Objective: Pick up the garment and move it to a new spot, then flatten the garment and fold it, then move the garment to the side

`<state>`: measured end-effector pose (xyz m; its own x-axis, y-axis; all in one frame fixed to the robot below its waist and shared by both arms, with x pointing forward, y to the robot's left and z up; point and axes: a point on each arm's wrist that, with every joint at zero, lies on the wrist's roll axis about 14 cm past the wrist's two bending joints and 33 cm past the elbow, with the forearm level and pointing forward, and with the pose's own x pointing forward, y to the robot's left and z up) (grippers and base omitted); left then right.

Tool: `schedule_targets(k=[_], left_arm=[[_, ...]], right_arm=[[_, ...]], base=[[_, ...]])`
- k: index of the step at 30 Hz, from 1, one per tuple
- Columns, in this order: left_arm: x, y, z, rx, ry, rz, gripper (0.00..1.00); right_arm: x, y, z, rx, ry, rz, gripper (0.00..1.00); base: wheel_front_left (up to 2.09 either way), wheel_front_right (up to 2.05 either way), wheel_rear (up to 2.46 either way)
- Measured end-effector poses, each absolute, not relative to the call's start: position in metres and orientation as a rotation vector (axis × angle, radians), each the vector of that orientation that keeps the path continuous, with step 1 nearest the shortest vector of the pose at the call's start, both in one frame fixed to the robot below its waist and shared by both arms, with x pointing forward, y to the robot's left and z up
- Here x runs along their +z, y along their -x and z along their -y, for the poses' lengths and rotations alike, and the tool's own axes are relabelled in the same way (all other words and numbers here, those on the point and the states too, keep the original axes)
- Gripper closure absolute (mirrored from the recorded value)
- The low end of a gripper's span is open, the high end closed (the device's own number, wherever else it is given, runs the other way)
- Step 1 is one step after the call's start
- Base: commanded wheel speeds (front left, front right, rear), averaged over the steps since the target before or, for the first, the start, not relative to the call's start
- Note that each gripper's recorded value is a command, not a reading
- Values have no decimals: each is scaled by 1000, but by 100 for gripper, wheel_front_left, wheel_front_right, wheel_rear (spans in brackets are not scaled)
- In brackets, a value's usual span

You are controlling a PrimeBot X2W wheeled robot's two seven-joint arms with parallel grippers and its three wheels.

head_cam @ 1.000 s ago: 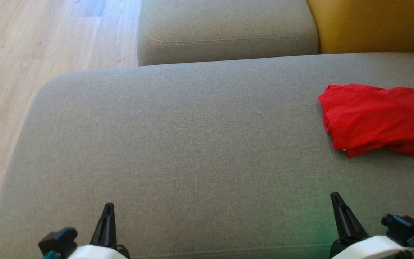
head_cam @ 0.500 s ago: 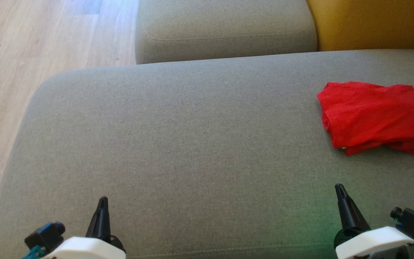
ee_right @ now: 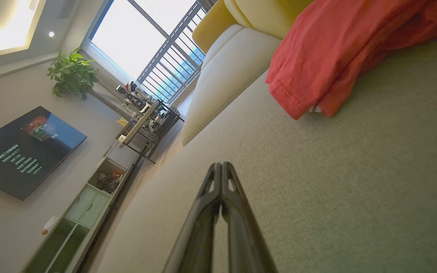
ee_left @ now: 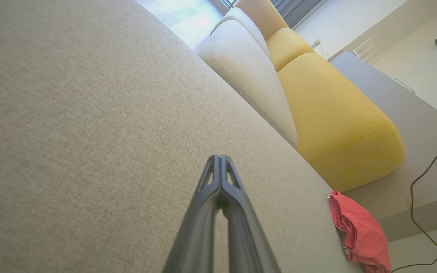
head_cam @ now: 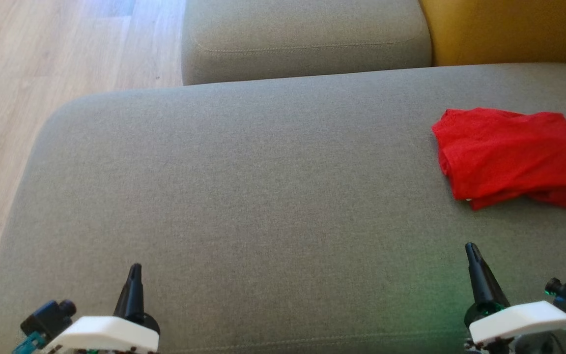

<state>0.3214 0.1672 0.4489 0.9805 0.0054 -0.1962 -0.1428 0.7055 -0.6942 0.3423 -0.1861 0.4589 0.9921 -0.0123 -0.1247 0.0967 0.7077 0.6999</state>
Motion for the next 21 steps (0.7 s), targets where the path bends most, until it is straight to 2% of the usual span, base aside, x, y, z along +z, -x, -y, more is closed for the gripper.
schedule_targets(k=[21], left_arm=[[454, -338, -172, 88, 1038, -183, 100]], right_arm=[[461, -351, 192, -93, -1039, -111, 100]], base=[[0, 0, 0]])
